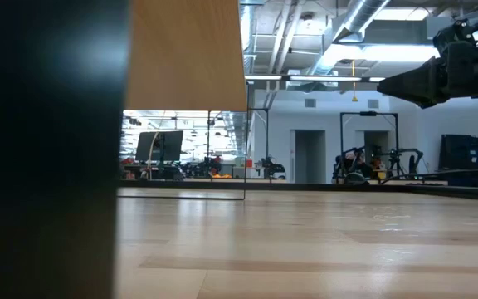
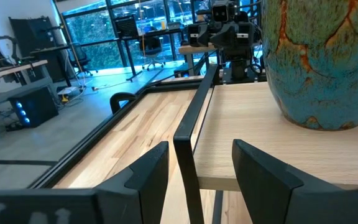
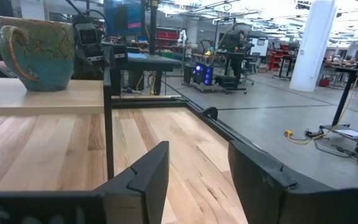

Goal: Stack small to large cups/mugs on shelf
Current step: Return to Home Position

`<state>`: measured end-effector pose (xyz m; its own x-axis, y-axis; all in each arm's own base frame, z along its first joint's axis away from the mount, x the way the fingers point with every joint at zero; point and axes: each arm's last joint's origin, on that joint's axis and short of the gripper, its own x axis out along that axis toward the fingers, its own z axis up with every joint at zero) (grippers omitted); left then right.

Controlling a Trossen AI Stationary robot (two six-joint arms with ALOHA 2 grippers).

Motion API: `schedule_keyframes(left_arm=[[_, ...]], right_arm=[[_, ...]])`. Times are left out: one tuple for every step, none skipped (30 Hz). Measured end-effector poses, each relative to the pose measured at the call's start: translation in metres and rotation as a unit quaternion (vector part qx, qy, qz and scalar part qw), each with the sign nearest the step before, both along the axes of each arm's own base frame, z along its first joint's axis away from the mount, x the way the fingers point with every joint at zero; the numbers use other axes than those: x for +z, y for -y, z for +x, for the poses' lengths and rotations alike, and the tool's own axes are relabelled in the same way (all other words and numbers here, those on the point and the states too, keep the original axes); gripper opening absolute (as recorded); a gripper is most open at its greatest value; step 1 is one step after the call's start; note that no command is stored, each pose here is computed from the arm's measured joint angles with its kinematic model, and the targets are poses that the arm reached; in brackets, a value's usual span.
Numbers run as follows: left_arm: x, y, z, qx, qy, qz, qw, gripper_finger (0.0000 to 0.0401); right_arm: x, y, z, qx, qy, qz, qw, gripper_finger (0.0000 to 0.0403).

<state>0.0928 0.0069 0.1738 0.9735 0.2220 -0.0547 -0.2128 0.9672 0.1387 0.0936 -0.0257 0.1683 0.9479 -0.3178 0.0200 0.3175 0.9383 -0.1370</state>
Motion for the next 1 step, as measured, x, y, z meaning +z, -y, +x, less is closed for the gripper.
schedule_keyframes(left_arm=[[0.0, 0.0, 0.0, 0.0, 0.0, 0.0, 1.0, 0.0169]], right_arm=[[0.0, 0.0, 0.0, 0.0, 0.0, 0.0, 1.0, 0.0189]])
